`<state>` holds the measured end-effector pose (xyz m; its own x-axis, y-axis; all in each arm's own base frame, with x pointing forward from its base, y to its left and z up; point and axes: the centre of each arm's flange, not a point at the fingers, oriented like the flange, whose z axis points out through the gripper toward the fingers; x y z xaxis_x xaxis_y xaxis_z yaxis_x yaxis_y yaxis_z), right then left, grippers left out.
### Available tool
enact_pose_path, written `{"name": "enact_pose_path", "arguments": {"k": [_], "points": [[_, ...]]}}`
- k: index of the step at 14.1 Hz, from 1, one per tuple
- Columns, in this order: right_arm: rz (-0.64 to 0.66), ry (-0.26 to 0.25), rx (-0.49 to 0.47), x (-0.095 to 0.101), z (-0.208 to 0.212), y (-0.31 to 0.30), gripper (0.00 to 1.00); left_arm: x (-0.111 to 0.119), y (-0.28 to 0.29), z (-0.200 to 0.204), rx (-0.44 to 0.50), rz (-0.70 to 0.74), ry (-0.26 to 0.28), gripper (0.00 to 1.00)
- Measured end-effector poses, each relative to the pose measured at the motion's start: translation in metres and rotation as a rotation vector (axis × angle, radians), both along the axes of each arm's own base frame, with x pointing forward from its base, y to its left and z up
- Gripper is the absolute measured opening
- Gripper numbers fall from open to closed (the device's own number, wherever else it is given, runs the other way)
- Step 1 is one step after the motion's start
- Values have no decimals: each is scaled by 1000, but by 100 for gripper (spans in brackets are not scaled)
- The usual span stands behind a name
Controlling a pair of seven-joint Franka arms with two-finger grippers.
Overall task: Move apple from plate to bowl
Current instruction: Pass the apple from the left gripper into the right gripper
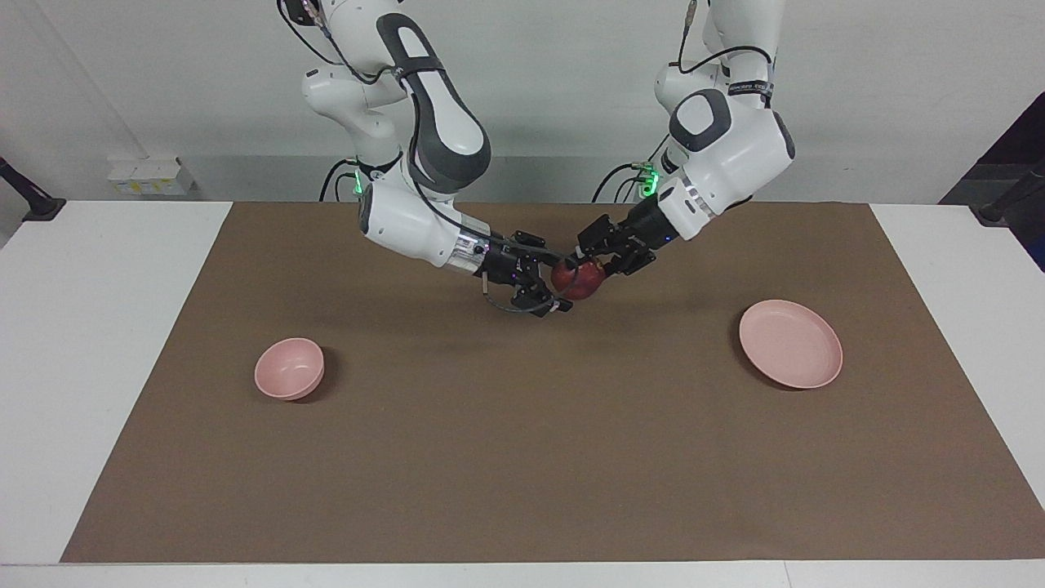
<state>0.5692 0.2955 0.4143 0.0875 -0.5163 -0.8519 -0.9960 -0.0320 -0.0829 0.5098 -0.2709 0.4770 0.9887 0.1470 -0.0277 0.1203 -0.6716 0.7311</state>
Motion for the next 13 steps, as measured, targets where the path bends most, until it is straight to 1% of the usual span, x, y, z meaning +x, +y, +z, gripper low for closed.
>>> {"name": "enact_pose_path", "arguments": {"k": [4, 5, 6, 7, 8, 13], "points": [[3, 0, 4, -1, 1, 2, 100, 0, 0, 0, -2, 6, 8, 77], [1, 6, 5, -1, 2, 3, 94, 1, 1, 0, -2, 12, 10, 77], [-2, 9, 6, -1, 3, 3, 93, 1, 1, 0, -3, 16, 12, 77], [-1, 9, 8, -1, 4, 4, 88, 2, 2, 2, -4, 23, 8, 77], [-2, 7, 10, -1, 7, 3, 80, 3, 3, 3, -5, 25, 5, 77], [-3, 4, 11, 0, 9, 3, 80, 4, 3, 5, -7, 26, 4, 77]]}}
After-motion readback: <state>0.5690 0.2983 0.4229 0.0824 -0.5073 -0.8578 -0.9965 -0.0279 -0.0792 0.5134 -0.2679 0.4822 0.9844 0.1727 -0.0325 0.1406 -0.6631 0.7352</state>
